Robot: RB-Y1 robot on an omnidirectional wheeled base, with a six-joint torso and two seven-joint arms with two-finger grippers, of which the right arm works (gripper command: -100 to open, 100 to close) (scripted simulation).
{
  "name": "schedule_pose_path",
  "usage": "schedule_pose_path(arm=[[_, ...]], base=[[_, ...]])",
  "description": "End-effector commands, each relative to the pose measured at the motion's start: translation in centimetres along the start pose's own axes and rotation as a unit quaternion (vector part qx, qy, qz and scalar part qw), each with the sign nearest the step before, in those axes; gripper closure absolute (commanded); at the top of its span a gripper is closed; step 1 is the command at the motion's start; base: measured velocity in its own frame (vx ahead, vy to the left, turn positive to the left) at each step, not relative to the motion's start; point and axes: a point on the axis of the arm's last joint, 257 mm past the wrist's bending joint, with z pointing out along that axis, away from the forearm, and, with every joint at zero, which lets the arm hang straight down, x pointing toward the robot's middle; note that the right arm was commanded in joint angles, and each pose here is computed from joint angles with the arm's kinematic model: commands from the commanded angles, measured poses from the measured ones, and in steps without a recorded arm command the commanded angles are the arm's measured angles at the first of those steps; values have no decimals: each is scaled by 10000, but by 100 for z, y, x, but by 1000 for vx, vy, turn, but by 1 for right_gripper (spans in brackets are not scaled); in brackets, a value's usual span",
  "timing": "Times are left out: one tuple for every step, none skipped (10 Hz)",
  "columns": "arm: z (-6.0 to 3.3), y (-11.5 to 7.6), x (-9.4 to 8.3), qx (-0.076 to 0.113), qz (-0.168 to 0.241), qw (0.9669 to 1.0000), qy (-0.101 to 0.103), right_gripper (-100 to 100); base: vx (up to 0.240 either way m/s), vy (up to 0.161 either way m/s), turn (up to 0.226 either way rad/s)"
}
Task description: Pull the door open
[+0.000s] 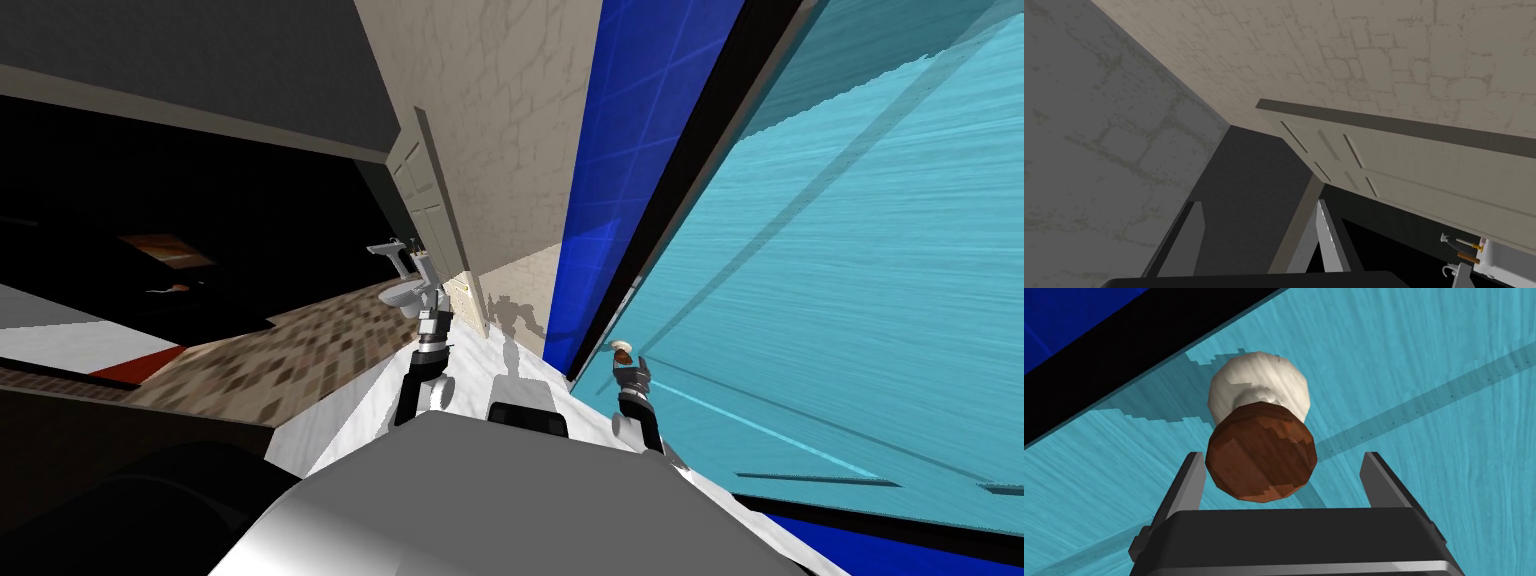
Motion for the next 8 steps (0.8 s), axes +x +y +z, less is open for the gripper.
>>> schedule_pose_path(arm=[[9,-12,39,-41,376,9993,-28,-100],[9,-12,39,-42,442,9990,-28,-100],[11,-25,62,-65,720,9974,-54,-100],[13,-38,87,-89,944,9955,-81,-100],[13,-38,87,-90,1032,9946,-80,-100],[15,-53,111,-116,1306,9913,-107,-100],[15,-53,111,-116,1333,9910,-107,-100],[17,-68,137,-143,1634,9864,-133,-100]], base=[[-67,-13,70],[-55,-12,33],[-60,-15,46],[-88,-8,64],[-61,2,30],[-53,-6,55],[-42,-10,26],[-55,-8,49]])
